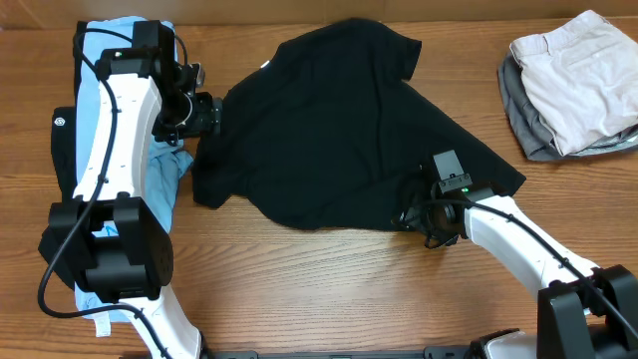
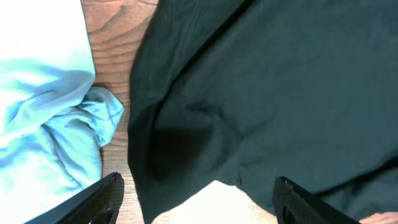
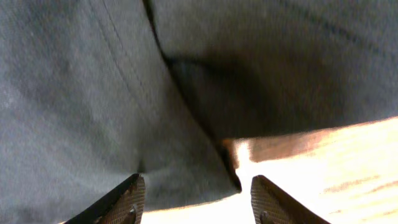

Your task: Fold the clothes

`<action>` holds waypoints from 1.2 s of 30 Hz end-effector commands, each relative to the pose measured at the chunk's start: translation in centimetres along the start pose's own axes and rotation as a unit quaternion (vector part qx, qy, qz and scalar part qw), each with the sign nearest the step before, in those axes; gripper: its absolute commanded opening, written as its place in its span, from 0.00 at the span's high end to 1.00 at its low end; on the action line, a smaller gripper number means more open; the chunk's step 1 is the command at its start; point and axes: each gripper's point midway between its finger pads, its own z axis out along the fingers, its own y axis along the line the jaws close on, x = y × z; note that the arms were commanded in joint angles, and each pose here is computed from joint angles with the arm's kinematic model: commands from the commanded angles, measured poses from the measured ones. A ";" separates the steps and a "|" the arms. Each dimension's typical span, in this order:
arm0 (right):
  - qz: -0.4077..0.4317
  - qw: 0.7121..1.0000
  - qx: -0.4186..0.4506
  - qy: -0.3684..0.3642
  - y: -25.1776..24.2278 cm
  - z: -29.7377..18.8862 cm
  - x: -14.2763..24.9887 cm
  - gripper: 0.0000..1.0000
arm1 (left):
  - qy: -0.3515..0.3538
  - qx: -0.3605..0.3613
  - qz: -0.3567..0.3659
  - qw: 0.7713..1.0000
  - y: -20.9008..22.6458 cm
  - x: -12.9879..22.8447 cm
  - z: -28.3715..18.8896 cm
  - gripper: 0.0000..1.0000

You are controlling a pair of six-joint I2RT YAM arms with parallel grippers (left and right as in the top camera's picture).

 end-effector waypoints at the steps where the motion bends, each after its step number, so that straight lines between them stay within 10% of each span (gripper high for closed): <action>1: 0.016 1.000 0.021 -0.004 -1.1 1.1 0.2 0.44 | 0.005 -0.003 -0.010 1.000 0.0 0.4 0.7 0.21; 10: 0.016 0.999 -0.007 0.031 -0.4 1.9 1.7 0.65 | 0.026 -0.008 -0.014 1.000 0.4 1.6 1.7 0.22; 15: 0.032 0.999 0.006 0.044 -1.1 1.7 2.3 0.96 | 0.039 -0.035 -0.019 0.998 1.3 2.2 1.6 0.24; 36: 0.112 0.992 -0.037 0.039 -7.4 -7.2 0.0 0.96 | 0.186 0.012 -0.045 0.981 0.3 11.0 5.6 0.22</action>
